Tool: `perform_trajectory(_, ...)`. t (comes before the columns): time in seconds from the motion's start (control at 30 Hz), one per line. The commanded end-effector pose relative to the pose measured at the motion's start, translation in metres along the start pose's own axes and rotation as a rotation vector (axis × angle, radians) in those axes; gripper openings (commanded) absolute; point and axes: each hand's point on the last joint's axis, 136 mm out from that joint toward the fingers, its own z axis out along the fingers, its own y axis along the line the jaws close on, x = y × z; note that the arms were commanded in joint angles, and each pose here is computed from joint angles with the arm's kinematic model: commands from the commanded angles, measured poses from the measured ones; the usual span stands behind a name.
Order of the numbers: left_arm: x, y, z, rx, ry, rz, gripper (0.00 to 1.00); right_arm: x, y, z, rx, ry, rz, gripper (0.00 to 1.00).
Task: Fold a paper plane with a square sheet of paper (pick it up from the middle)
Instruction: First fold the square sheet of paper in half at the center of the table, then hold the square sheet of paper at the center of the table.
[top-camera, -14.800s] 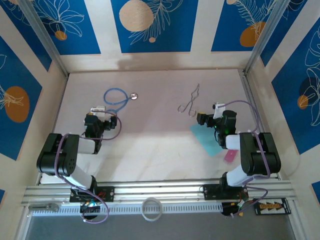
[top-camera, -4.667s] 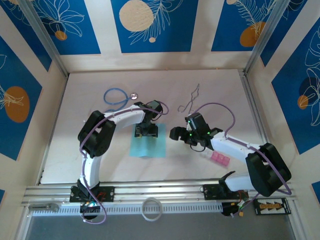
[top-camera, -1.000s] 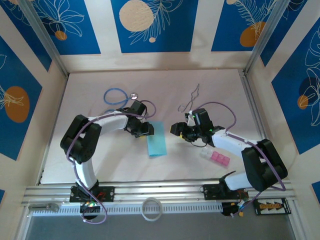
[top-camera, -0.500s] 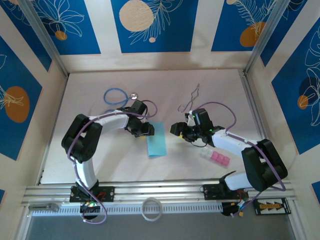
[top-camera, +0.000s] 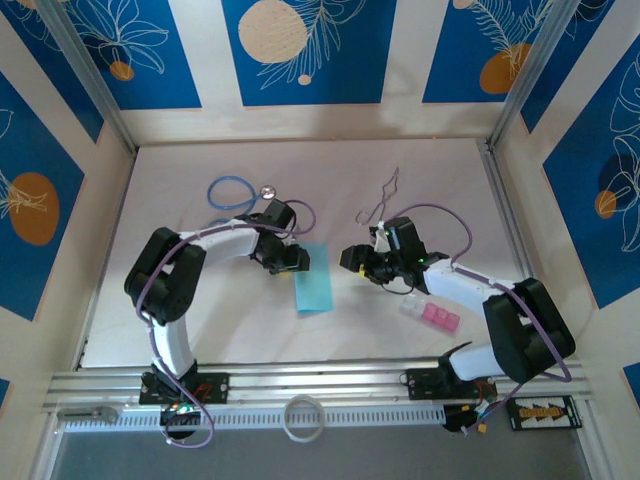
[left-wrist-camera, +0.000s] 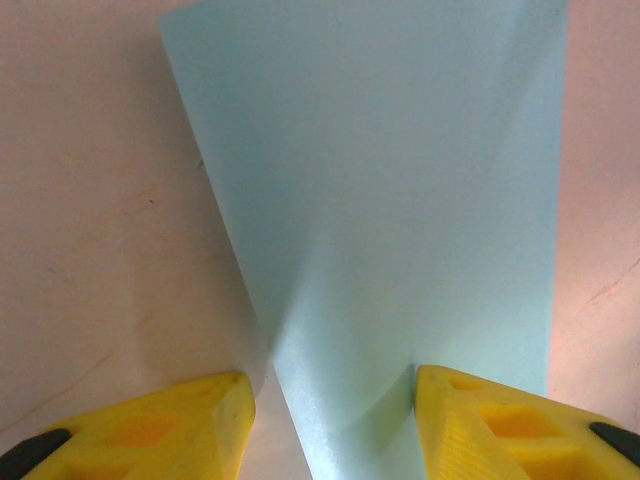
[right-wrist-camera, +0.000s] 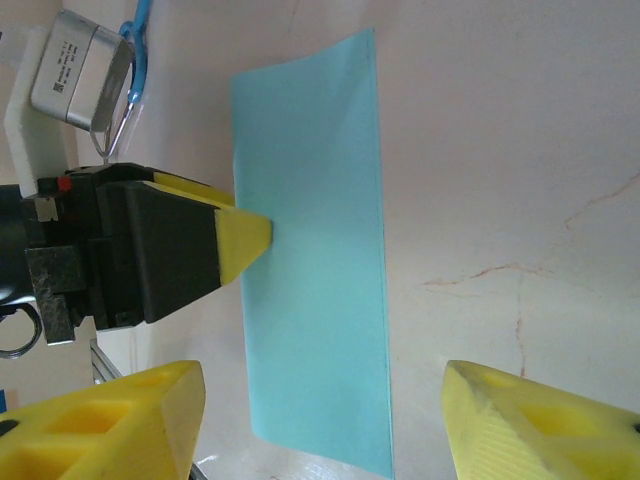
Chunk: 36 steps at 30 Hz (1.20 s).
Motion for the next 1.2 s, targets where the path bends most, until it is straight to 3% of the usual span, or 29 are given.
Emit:
perform_trajectory(0.0,0.006,0.018,0.015,-0.09,0.032,0.015,0.49,-0.002,0.008,0.0,-0.011,0.005,-0.01,0.65)
perform_trajectory(1.17,0.006,0.023,0.025,-0.164,0.054,0.079,0.51,0.003,0.004,0.01,0.045,0.048,-0.032,0.65)
